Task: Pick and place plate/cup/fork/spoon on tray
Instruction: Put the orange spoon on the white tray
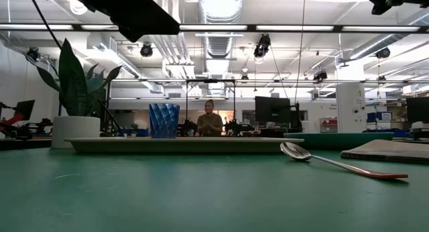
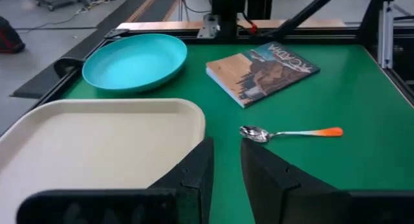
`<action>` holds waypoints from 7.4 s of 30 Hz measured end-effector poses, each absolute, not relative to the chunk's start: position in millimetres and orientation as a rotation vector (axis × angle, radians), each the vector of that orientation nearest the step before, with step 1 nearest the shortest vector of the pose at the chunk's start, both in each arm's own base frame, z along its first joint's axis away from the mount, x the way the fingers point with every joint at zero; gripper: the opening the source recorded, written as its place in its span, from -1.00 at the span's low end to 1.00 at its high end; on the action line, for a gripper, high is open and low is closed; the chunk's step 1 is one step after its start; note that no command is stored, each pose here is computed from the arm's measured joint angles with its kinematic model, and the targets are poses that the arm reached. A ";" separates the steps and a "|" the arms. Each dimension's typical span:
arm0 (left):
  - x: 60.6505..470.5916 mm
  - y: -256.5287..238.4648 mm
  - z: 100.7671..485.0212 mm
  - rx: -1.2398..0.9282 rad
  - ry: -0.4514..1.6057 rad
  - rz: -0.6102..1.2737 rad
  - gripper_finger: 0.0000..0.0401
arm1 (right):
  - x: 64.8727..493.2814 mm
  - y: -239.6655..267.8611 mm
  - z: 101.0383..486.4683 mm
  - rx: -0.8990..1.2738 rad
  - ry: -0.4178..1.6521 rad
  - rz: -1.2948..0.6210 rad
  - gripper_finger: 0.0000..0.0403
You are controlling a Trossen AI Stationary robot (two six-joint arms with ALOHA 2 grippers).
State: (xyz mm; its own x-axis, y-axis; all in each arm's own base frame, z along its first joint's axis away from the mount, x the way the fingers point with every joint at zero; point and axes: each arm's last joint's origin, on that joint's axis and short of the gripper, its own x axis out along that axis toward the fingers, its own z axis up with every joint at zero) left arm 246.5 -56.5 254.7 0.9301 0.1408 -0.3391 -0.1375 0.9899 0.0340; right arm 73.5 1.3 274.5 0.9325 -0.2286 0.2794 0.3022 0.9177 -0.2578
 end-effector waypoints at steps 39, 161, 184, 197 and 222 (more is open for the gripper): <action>145.4 -28.6 200.0 -0.072 -0.057 0.093 -0.69 | 73.6 1.4 274.3 -0.305 -0.246 -0.276 -0.79; 115.7 -11.4 168.6 -0.048 -0.015 0.205 -0.69 | 163.5 24.2 245.8 0.079 -0.036 0.040 -0.79; 123.2 -12.9 163.0 -0.002 0.055 0.206 -0.69 | 270.5 54.6 228.3 0.202 0.084 0.076 -0.79; 131.6 -14.5 182.7 -0.004 -0.002 0.205 -0.69 | 314.1 93.6 213.6 0.322 0.425 -0.030 -0.79; 131.2 -14.5 189.6 0.026 -0.065 0.207 -0.69 | 290.3 218.8 147.1 0.462 0.821 -0.423 -0.96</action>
State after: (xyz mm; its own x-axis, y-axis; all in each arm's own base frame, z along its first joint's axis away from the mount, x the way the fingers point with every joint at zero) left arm 131.2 -14.5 189.6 0.9766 0.2043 0.0671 -0.2060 0.9784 0.0193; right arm 290.3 218.7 147.1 0.6098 -0.1788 -0.7721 0.5254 0.8206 0.2249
